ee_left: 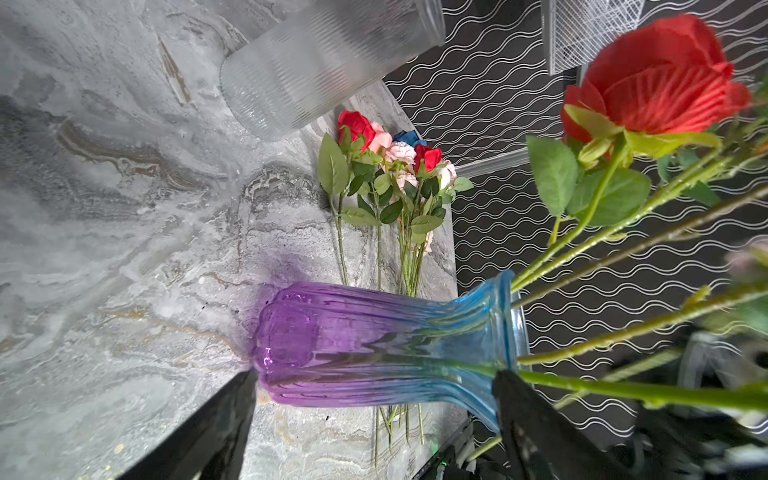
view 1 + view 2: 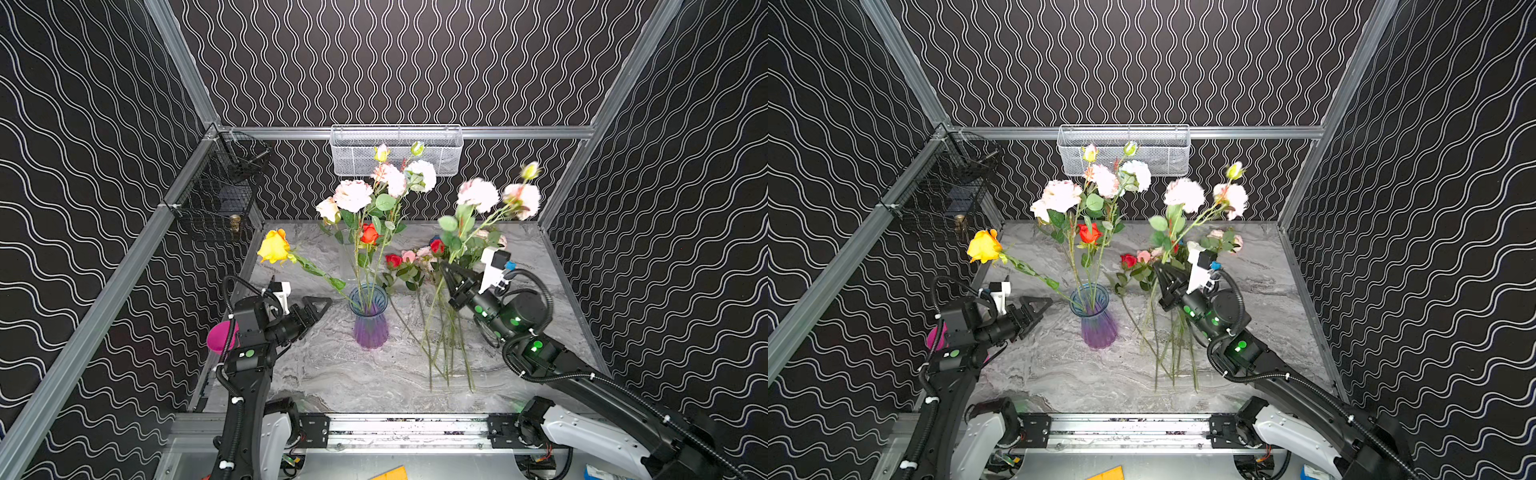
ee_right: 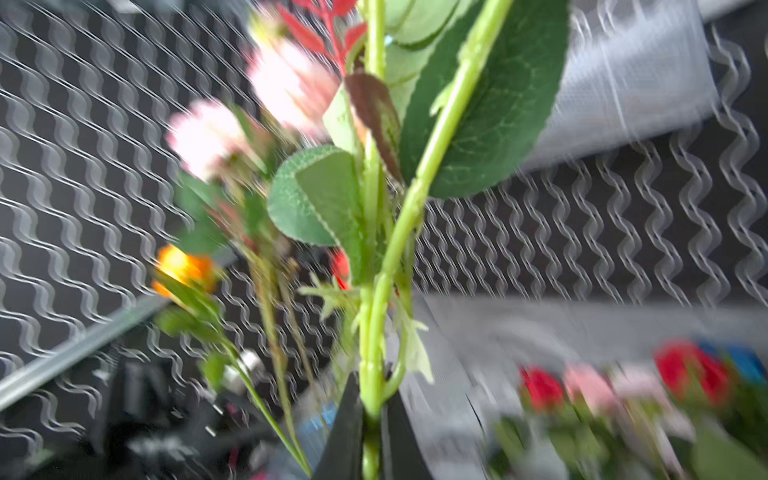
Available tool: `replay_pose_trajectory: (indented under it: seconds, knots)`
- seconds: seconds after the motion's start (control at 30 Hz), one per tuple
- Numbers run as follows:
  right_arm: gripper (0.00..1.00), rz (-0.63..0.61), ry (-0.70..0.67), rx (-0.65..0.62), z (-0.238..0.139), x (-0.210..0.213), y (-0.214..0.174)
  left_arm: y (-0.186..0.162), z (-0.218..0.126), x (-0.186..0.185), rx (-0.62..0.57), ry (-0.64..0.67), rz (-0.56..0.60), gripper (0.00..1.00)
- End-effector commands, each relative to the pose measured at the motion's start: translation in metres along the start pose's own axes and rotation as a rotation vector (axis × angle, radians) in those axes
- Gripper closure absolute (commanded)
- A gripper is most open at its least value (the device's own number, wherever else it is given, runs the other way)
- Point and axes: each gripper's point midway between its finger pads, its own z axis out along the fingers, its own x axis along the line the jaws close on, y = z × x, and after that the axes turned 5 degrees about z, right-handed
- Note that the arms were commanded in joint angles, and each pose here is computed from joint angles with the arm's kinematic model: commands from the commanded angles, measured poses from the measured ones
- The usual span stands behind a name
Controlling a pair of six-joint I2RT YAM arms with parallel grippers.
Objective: Arrange the flowers into the vase
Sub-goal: 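Lift the pale pink rose upward out of the bunch with the right gripper, then lower the pale pink rose into the vase mouth and release it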
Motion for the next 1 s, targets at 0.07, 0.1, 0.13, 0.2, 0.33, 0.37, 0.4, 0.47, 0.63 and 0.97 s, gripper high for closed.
replay_pose_trajectory:
  seconds: [0.07, 0.1, 0.13, 0.2, 0.33, 0.37, 0.4, 0.47, 0.63, 0.97]
  knots:
    - [1.0, -0.141, 0.216, -0.228, 0.019, 0.079, 0.064, 0.003, 0.001, -0.002, 0.003, -0.016, 0.001, 0.08]
    - [1.0, -0.157, 0.24, -0.236, 0.027, 0.089, 0.066, 0.003, 0.001, -0.003, 0.0, -0.016, 0.007, 0.08]
    - [1.0, -0.171, 0.264, -0.246, 0.034, 0.098, 0.068, 0.003, 0.0, -0.005, -0.001, -0.021, 0.01, 0.08]
    - [1.0, -0.184, 0.291, -0.256, 0.05, 0.111, 0.069, 0.003, -0.001, -0.007, -0.009, -0.025, 0.021, 0.08]
    - [1.0, -0.21, 0.288, -0.235, 0.084, 0.11, 0.047, 0.004, -0.003, -0.007, -0.022, -0.016, 0.027, 0.07]
    - [1.0, -0.224, 0.288, -0.224, 0.089, 0.109, 0.04, 0.004, -0.003, -0.008, -0.02, -0.021, 0.03, 0.07]
    - [1.0, -0.231, 0.285, -0.206, 0.096, 0.106, 0.031, 0.004, -0.003, -0.009, -0.016, -0.026, 0.03, 0.07]
    - [1.0, -0.234, 0.268, -0.159, 0.107, 0.098, 0.012, 0.003, -0.003, -0.009, -0.017, -0.03, 0.03, 0.08]
    - [0.98, -0.215, 0.218, -0.02, 0.111, 0.075, -0.044, 0.003, -0.003, -0.011, -0.009, -0.039, 0.031, 0.07]
    - [0.61, -0.244, -0.049, 0.299, 0.097, 0.04, -0.132, 0.003, -0.001, -0.008, -0.009, -0.035, 0.02, 0.07]
